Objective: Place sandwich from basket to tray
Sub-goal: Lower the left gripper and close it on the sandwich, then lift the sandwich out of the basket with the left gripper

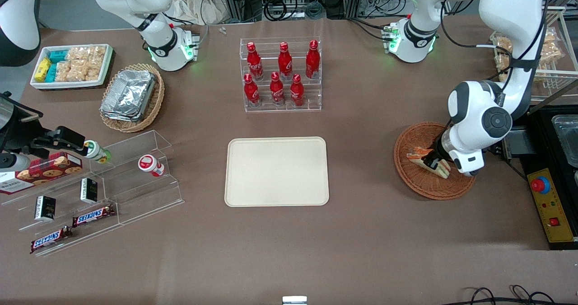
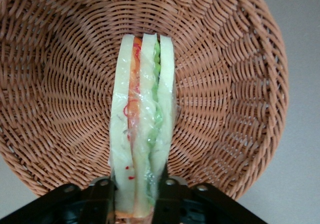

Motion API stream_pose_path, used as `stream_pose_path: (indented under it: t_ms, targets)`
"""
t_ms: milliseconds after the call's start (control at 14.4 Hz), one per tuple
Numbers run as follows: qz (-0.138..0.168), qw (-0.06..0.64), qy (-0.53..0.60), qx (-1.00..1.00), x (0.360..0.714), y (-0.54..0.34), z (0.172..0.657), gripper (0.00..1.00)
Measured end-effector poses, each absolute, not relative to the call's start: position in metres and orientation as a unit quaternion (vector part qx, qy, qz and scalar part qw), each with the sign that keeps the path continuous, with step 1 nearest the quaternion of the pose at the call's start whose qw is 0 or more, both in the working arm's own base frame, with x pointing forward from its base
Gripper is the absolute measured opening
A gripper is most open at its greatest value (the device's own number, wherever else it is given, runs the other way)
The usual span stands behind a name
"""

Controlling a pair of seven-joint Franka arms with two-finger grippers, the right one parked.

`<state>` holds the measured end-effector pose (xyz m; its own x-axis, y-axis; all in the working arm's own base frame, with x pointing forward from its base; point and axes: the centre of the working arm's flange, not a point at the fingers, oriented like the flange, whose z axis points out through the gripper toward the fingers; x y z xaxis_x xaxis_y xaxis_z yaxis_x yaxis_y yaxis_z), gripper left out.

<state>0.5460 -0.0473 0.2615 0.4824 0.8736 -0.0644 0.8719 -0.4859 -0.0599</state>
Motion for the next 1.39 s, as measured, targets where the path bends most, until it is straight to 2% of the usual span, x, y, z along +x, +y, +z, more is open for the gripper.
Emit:
stream_pose_path:
  t_ms: [70, 278, 557, 904, 1391]
  targets:
    - [0.040, 0.008, -0.508, -0.860, 0.547, -0.047, 0.265, 0.19]
    - [0.047, 0.014, -0.513, -0.857, 0.554, -0.049, 0.295, 0.18]
    - [0.076, 0.035, -0.505, -0.859, 0.573, -0.059, 0.388, 0.17]
    - [0.082, 0.032, -0.451, -0.888, 0.587, -0.071, 0.486, 0.15]
    - [0.102, 0.026, -0.268, -0.958, 0.555, -0.201, 0.497, 0.15]
